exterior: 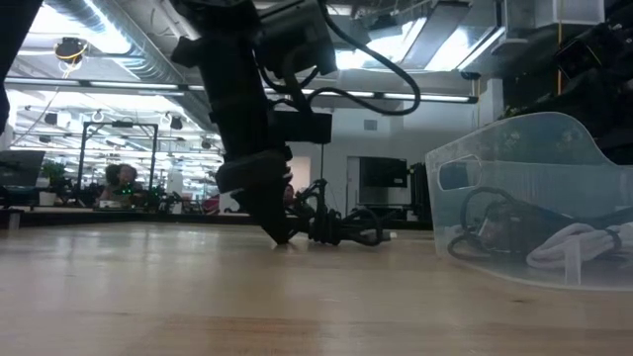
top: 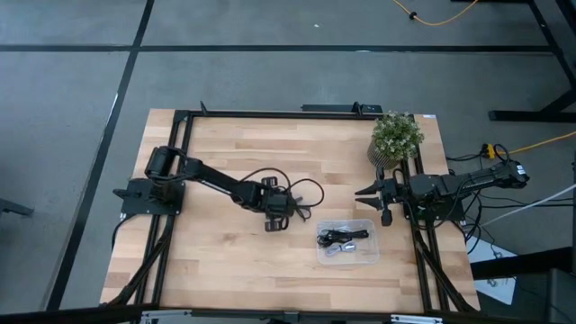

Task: Pick and place USB-C Cables
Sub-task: Put the black charger cable into the transparent bin

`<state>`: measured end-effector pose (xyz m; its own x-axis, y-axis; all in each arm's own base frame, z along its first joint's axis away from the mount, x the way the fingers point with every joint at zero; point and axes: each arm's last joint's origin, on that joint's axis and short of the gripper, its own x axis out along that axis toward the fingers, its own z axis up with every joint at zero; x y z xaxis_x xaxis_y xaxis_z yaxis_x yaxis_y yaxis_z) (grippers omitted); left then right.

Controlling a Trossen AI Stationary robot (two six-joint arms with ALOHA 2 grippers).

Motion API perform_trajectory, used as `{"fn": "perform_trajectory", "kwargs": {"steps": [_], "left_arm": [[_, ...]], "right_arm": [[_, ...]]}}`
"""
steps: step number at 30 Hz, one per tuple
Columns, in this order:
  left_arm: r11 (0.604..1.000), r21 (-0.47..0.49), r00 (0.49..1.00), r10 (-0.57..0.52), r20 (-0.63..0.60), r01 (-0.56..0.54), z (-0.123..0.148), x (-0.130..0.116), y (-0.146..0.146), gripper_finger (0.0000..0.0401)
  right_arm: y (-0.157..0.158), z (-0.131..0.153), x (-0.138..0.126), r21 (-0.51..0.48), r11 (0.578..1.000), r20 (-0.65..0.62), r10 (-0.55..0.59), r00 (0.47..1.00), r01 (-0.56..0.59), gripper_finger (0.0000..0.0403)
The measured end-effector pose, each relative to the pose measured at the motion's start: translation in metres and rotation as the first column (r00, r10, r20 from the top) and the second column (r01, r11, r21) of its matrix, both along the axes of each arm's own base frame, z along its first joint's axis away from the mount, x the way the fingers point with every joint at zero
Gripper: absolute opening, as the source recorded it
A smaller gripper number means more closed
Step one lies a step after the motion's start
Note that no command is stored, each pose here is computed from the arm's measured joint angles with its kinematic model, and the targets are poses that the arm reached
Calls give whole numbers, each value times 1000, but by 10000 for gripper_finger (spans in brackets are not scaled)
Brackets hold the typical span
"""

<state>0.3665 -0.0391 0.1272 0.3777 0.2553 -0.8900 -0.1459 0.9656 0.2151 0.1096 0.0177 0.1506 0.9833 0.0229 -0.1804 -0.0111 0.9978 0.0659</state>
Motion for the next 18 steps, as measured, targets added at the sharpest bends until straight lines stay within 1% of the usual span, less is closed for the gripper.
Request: {"fn": "perform_trajectory", "kwargs": {"steps": [3, 5, 7, 8, 11, 14, 16, 18], "left_arm": [[998, -26, 998, 64, 18, -63, 0, 0, -2, 115], [993, -49, 994, 105, 31, -103, -1, 0, -5, 81], [990, -58, 991, 129, 42, -127, -1, -1, -8, 33], [989, -65, 989, 139, 47, -136, -1, -1, -10, 20], [987, -46, 985, 159, 63, -156, 0, -1, -17, 12], [986, -47, 984, 161, 75, -158, 13, 2, -24, 7], [987, -30, 982, 157, 105, -155, 31, 6, -28, 5], [986, 14, 976, 162, 146, -165, 57, 9, -32, 4]], "right_arm": [[0, 0, 0, 0, 1000, 0, 0, 1000, 0, 90], [0, 0, 0, -1, 1000, 0, 0, 1000, 0, 90], [0, 0, 0, -1, 1000, 0, 0, 1000, 0, 90], [0, 0, 0, -1, 1000, 0, 0, 1000, 0, 90], [0, 0, 0, 0, 1000, 0, 0, 1000, 0, 90], [0, 0, 0, 0, 1000, 0, 0, 1000, 0, 90], [0, 0, 0, 1, 1000, 0, 0, 1000, 0, 90], [0, 0, 0, 2, 1000, -1, 0, 1000, 0, 90]]}}
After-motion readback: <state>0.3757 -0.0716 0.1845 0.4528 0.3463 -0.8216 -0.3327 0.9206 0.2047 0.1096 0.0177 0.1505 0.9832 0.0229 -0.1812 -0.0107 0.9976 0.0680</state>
